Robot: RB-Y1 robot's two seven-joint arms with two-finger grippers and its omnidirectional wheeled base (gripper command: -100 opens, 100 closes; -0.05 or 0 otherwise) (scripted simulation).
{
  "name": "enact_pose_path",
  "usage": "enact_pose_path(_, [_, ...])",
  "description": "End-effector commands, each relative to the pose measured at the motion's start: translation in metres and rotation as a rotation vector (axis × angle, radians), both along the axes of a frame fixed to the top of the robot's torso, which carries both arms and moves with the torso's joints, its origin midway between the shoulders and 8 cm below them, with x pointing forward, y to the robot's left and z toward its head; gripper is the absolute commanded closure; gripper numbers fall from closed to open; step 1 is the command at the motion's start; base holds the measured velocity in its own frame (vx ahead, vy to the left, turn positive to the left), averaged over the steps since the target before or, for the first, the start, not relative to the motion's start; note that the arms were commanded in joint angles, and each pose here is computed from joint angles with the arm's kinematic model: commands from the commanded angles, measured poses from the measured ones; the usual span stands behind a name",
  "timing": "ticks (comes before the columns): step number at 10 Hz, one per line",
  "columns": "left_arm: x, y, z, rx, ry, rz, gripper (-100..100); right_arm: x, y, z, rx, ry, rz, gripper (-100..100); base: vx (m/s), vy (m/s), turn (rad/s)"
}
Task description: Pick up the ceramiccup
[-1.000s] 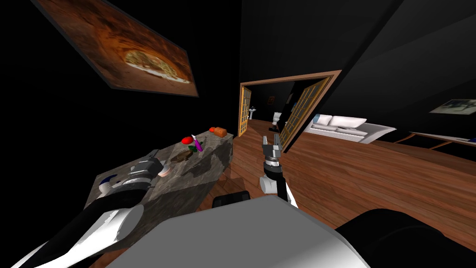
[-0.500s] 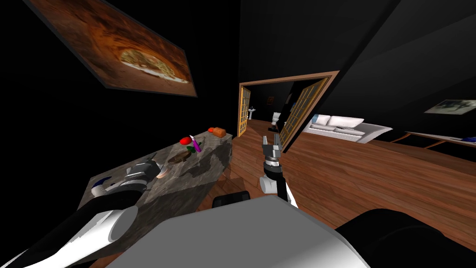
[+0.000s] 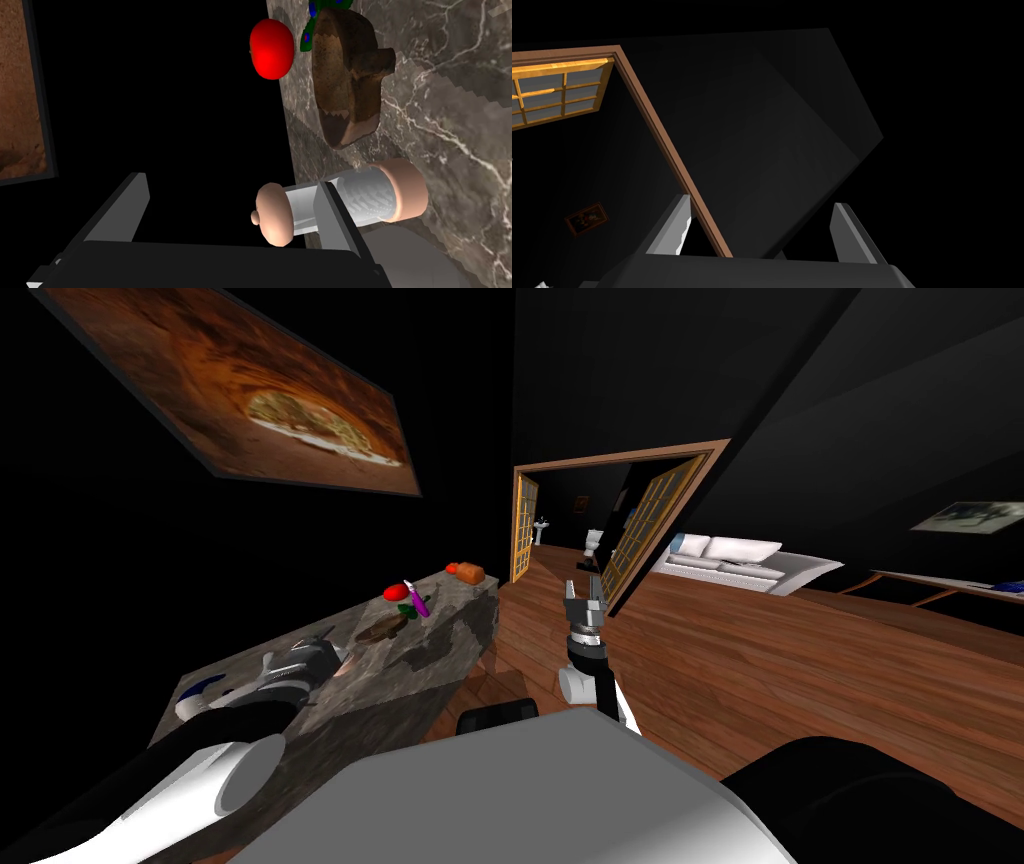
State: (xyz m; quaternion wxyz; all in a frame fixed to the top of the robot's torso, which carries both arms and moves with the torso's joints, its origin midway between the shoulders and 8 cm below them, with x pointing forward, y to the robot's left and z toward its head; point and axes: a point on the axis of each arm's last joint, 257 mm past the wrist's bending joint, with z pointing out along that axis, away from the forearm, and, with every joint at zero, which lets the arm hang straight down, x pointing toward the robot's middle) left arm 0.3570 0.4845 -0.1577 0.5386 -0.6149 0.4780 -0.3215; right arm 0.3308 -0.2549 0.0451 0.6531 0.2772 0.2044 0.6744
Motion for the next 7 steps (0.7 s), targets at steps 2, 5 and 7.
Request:
enact_pose_path(2, [-0.004, 0.004, -0.015, -0.037, 0.054, 0.015, -100, 0.000, 0.000, 0.000, 0.000, 0.000, 0.000, 0, 0.045, -0.015, -0.004])
enact_pose_path(5, [-0.011, 0.008, -0.035, -0.092, 0.126, 0.031, -100, 0.000, 0.000, 0.000, 0.000, 0.000, 0.000, 0, 0.050, -0.014, 0.001])
enact_pose_path(7, [-0.014, 0.009, -0.045, -0.119, 0.165, 0.038, -100, 0.000, 0.000, 0.000, 0.000, 0.000, 0.000, 0, 0.056, -0.002, 0.004])
